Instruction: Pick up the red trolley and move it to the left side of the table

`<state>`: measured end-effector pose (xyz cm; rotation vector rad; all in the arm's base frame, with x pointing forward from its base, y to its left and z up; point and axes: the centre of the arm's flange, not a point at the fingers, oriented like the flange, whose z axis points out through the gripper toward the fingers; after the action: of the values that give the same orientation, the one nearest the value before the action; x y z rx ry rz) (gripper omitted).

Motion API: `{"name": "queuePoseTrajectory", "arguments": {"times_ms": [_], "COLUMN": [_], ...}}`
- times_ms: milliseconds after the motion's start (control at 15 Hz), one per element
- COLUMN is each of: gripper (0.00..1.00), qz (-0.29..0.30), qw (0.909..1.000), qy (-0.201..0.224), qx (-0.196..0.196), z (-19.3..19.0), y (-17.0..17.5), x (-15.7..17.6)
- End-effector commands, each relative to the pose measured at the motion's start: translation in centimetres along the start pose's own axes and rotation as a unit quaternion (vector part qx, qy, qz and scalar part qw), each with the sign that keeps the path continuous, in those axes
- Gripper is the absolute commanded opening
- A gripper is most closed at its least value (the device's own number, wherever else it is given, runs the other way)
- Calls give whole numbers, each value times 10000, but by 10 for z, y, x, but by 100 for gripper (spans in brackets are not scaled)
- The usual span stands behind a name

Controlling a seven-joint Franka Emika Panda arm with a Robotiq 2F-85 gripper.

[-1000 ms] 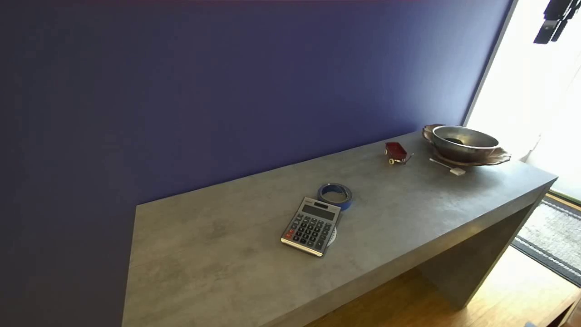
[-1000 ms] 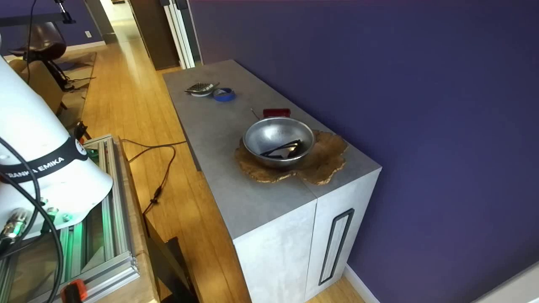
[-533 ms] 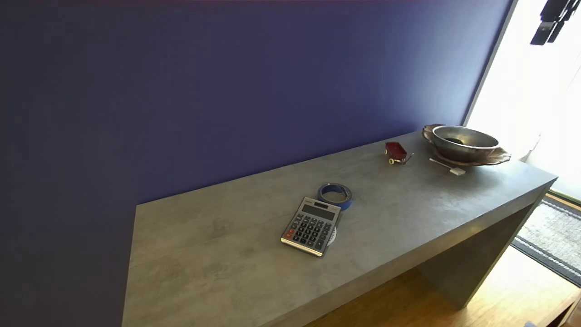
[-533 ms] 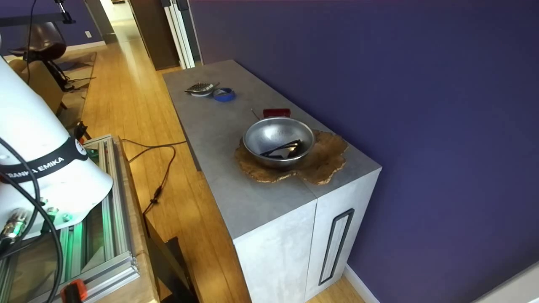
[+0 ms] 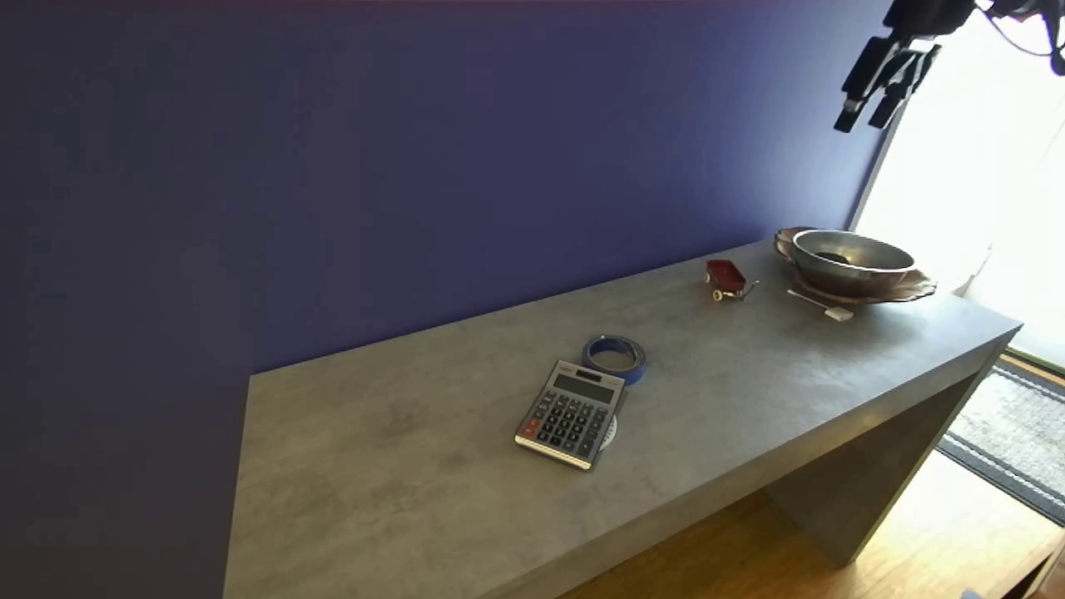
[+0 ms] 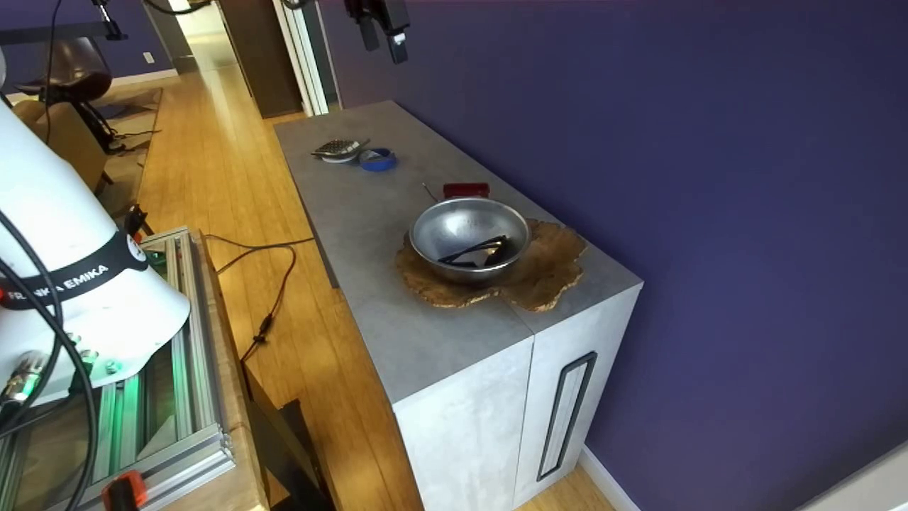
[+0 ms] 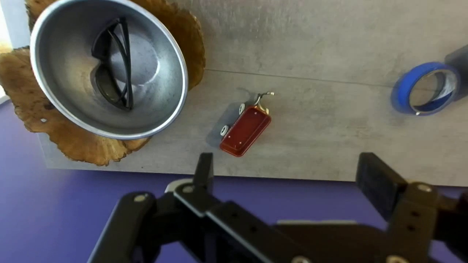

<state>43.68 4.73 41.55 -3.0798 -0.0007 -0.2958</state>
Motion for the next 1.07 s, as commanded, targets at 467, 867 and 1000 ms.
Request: {"name": "queuePoseTrajectory", "arguments": {"times_ms": [467,867,1000], "gripper": [100,100,100], "qz": [987,833,837], "qw": [9901,9891,9891], "qy": [-776,-990,-997], "qx": [625,697,694], "z": [154,191,192], "y": [17,9,9], "x": [108,86,86]}}
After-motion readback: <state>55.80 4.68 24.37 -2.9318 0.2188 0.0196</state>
